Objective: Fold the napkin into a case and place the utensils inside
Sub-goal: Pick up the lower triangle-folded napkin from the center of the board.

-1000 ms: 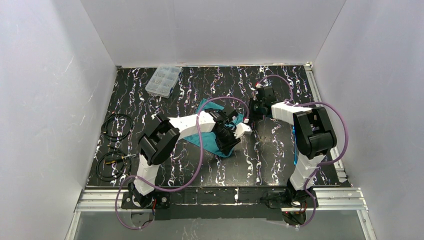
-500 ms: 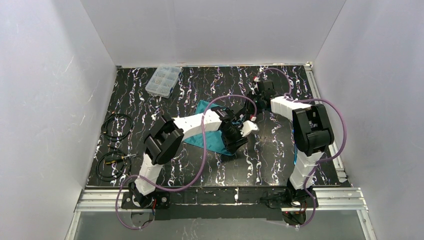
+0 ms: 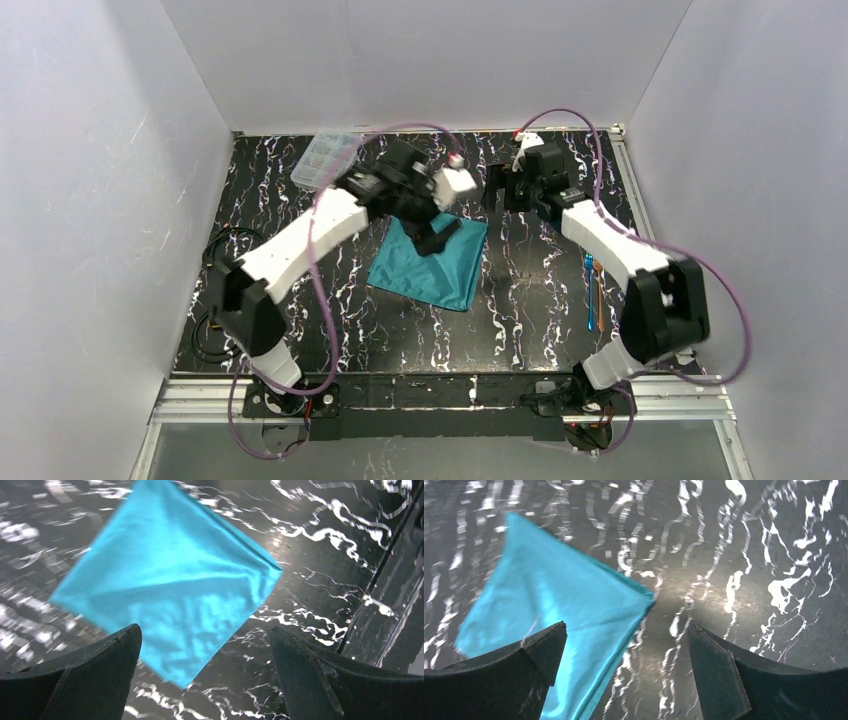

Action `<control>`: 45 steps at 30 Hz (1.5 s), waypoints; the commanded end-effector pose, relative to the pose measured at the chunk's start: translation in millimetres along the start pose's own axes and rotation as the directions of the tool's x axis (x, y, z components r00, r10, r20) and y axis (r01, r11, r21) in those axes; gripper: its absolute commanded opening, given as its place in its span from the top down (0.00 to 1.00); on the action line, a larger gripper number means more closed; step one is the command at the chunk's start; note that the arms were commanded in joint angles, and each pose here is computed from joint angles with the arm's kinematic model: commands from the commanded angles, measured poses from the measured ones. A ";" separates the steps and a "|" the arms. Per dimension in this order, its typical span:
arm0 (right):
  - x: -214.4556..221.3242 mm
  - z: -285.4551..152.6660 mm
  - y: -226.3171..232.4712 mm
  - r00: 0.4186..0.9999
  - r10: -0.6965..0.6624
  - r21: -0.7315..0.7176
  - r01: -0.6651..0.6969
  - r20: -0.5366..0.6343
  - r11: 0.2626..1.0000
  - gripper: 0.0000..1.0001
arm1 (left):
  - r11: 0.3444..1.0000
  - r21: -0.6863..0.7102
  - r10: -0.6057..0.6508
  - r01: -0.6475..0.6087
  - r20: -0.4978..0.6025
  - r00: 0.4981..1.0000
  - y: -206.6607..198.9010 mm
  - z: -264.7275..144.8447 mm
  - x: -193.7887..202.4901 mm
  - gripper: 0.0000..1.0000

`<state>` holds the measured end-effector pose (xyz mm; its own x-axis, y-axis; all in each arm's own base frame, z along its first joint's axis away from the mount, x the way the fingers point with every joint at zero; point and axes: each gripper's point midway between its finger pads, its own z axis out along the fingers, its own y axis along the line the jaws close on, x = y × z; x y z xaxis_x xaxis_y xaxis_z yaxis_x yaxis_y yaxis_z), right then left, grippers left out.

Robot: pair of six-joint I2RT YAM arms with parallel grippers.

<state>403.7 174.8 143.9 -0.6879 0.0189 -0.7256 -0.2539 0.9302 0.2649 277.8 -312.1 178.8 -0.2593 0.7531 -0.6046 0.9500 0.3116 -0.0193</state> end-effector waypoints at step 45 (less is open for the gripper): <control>204.9 -61.8 110.1 0.371 -0.897 -0.428 0.870 0.240 0.246 0.01 | 0.810 0.049 0.585 -0.584 -0.027 0.810 71.4 40.4 187.2 0.31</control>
<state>194.8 242.9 60.3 0.0785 -0.7784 -0.6228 -0.9524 0.1260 -0.2776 306.4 -172.9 26.6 0.2936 0.8284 -0.4770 0.9453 -0.1773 0.2740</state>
